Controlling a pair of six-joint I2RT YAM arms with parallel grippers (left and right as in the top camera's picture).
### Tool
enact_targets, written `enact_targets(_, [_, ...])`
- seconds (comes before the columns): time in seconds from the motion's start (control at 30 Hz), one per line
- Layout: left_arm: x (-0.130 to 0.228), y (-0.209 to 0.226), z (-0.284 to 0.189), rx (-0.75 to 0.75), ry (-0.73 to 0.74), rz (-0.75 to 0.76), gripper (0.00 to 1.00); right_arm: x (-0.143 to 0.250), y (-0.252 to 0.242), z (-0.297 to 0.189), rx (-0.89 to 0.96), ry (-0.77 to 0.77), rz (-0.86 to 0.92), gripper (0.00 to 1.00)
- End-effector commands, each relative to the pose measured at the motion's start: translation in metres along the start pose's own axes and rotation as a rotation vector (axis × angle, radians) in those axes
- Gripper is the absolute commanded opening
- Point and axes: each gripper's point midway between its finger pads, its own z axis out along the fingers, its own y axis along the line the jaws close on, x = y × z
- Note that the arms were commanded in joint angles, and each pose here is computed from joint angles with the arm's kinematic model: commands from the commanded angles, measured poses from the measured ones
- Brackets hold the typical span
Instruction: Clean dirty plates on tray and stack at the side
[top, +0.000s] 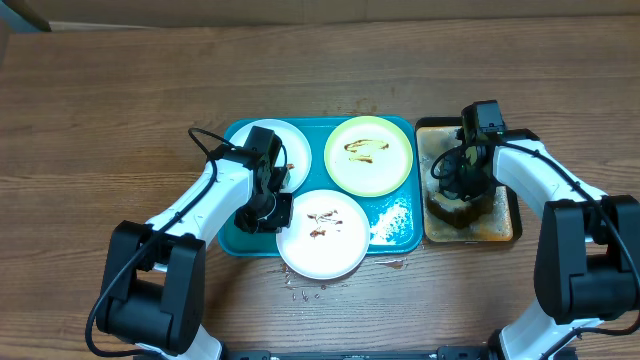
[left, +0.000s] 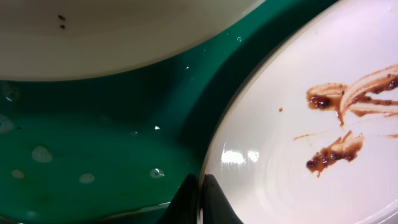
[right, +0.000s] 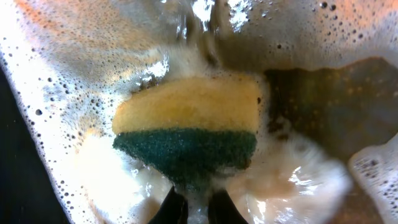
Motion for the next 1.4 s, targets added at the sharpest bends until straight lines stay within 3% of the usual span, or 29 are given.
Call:
enact_targets(0.0, [-0.005, -0.002, -0.003, -0.004, -0.013, -0.005, 0.04, 0.02, -0.01, 0.011, 0.038, 0.064, 0.035, 0.04])
enact_targets(0.23, [-0.005, -0.002, -0.003, -0.004, -0.013, -0.005, 0.04, 0.0, -0.003, -0.021, 0.033, 0.05, 0.036, 0.04])
enact_targets(0.43, [-0.005, -0.002, -0.003, -0.003, -0.013, -0.005, 0.04, -0.023, 0.011, -0.074, -0.032, -0.057, 0.06, 0.04])
enact_targets(0.63, [-0.006, -0.002, -0.003, -0.003, -0.014, -0.005, 0.04, -0.019, 0.019, -0.117, -0.097, -0.133, 0.067, 0.04])
enact_targets(0.93, [-0.006, -0.002, -0.003, -0.001, -0.017, -0.008, 0.04, 0.037, 0.105, -0.136, -0.384, 0.012, -0.188, 0.04])
enact_targets(1.13, [-0.008, -0.004, -0.003, 0.008, -0.023, -0.006, 0.04, 0.075, 0.188, -0.132, -0.457, -0.007, -0.334, 0.04])
enact_targets(1.37, [-0.007, -0.008, -0.003, 0.033, -0.017, -0.006, 0.04, 0.114, 0.249, -0.104, -0.423, 0.001, -0.323, 0.04])
